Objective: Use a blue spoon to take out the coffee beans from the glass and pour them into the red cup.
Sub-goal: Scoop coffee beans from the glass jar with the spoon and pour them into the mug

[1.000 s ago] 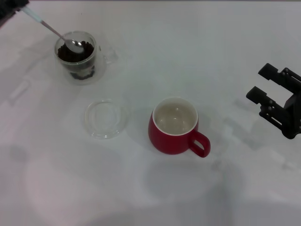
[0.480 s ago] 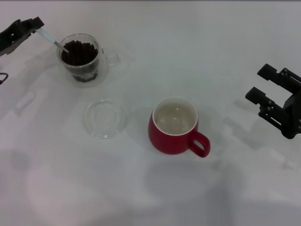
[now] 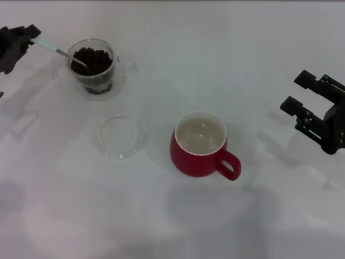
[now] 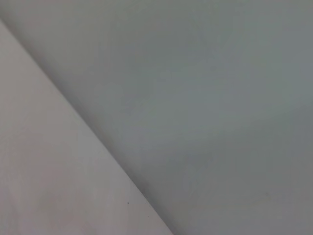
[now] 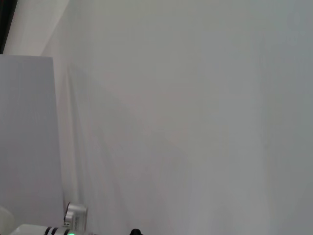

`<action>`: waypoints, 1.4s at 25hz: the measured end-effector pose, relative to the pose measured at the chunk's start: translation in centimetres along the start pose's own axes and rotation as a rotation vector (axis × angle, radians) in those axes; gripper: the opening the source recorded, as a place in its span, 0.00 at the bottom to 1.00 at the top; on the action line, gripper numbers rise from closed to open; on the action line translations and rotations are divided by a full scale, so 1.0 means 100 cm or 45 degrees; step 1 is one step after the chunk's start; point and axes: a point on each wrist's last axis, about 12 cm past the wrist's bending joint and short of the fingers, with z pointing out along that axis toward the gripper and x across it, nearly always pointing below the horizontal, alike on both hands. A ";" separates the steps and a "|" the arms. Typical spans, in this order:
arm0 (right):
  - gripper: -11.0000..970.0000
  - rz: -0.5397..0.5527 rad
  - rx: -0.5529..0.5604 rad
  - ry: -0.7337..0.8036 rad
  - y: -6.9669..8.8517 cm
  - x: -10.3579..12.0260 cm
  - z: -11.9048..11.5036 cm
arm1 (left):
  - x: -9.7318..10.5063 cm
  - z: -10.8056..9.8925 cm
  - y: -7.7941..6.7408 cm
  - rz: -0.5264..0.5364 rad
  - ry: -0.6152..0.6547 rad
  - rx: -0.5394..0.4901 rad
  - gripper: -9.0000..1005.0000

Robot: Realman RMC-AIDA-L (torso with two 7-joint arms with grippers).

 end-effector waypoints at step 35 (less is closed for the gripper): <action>0.63 -0.032 0.001 0.017 -0.011 0.002 0.022 | 0.028 -0.023 -0.011 -0.190 0.082 0.305 0.13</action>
